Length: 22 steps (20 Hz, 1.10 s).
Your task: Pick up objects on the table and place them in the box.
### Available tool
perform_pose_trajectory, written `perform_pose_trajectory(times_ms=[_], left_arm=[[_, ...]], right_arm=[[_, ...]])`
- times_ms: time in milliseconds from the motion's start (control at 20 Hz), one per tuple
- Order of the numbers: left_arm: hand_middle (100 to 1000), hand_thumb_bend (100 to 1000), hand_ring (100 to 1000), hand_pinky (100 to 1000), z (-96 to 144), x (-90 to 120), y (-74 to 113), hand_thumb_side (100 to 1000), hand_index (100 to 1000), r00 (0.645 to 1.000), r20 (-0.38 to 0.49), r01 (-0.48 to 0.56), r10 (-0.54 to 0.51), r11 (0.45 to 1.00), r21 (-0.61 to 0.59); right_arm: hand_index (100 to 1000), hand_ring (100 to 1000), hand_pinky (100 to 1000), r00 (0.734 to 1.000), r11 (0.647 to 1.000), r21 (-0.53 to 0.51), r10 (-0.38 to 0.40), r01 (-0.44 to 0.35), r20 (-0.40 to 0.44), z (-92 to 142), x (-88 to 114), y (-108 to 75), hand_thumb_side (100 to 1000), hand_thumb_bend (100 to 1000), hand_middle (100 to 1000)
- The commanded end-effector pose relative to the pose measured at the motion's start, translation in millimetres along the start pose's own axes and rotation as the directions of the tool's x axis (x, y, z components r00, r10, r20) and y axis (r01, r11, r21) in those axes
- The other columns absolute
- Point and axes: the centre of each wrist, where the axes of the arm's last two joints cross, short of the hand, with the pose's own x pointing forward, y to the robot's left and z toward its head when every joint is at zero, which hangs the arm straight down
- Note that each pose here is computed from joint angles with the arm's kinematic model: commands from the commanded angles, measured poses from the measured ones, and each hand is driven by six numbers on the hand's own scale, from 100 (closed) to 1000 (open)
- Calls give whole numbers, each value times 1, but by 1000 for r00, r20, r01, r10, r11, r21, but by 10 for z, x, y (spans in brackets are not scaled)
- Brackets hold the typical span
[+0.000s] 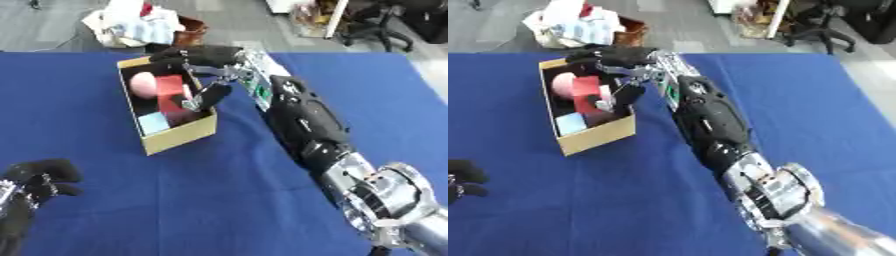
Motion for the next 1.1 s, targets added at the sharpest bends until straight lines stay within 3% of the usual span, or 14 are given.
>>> perform_pose_trajectory(times_ms=[50,350,550,650,900,1050,1100], left_arm=[[644,100,700,643,-6,61,36,937,758,1000,19,16,-16,1000,6],[646,100,703,643,32,55,86,929,758,1000,13,27,-27,999,39],[646,100,703,643,58,61,128,919,757,999,12,38,-39,997,68],[647,100,703,643,74,61,149,916,757,999,10,43,-44,996,83],[648,100,703,642,99,62,187,907,757,999,9,51,-52,992,114],[649,100,704,642,111,61,203,904,757,998,8,54,-55,990,128],[649,100,704,642,115,60,207,904,757,998,7,55,-56,990,133]], right_arm=[[1000,1000,961,997,998,-32,60,-59,44,132,-79,-367,458,100,1000],[1000,953,911,996,968,-249,19,2,82,492,-152,-675,332,100,1000],[1000,911,887,990,907,-417,-11,67,138,950,-161,-808,186,100,987],[1000,887,867,987,869,-483,-37,108,154,1225,-162,-804,172,100,965],[1000,838,815,965,747,-611,-191,262,181,1782,-50,-713,309,100,905],[1000,800,777,925,634,-678,-318,372,211,2037,67,-542,489,100,863],[1000,792,771,904,585,-700,-365,410,224,2105,111,-454,497,100,858]])
